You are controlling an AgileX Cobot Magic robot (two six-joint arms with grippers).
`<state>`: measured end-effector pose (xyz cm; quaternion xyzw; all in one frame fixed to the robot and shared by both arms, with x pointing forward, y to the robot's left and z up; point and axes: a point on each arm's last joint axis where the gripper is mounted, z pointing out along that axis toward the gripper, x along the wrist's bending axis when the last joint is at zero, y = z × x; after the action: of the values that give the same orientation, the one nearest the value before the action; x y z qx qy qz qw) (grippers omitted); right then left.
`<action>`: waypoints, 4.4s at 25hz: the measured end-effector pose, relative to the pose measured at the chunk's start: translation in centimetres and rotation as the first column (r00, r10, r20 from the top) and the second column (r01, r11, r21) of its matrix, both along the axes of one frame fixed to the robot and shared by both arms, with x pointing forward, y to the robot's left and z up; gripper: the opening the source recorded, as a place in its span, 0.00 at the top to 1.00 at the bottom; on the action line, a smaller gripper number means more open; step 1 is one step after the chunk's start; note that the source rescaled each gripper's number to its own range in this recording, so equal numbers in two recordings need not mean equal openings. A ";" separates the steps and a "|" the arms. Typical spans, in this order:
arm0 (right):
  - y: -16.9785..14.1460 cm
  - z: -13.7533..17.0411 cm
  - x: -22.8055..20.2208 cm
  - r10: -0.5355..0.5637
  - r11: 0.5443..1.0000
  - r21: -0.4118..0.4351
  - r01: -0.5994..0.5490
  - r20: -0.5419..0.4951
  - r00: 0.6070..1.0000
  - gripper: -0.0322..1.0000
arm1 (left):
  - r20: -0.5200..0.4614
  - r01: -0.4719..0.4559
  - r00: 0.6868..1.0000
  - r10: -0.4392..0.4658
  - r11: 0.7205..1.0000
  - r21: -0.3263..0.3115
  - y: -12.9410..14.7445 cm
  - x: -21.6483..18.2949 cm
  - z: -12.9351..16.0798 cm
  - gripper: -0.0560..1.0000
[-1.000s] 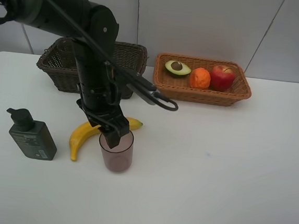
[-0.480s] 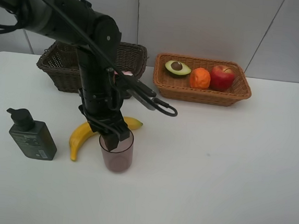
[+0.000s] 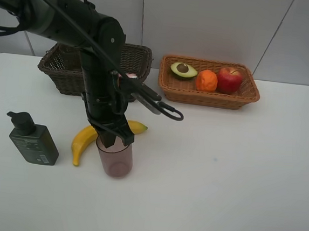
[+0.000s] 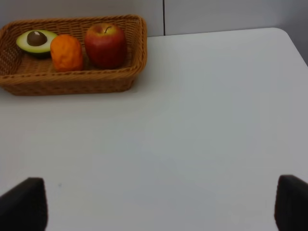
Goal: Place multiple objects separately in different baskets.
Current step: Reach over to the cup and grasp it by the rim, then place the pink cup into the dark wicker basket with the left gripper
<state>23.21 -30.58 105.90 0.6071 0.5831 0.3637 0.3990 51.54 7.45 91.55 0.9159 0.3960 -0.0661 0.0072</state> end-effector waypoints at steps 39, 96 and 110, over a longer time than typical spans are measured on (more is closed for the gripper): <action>0.0 0.0 0.0 0.000 1.000 0.000 0.000 0.000 1.000 0.00 | 0.190 -0.161 0.963 0.191 0.973 -0.166 3.1 4.5 14.2 0.95; 0.0 0.0 0.0 0.000 1.000 0.000 0.000 0.000 1.000 0.00 | 0.609 -0.151 0.783 0.124 0.988 -0.007 11.5 18.1 5.7 0.95; 0.0 0.0 0.0 0.000 1.000 0.000 0.000 0.000 1.000 0.00 | 0.611 -0.151 0.782 0.125 0.989 -0.009 11.5 18.1 5.7 0.95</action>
<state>23.21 -30.58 105.90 0.6071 0.5831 0.3637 0.3990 69.61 18.93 97.22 0.8567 0.4396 0.2412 0.1208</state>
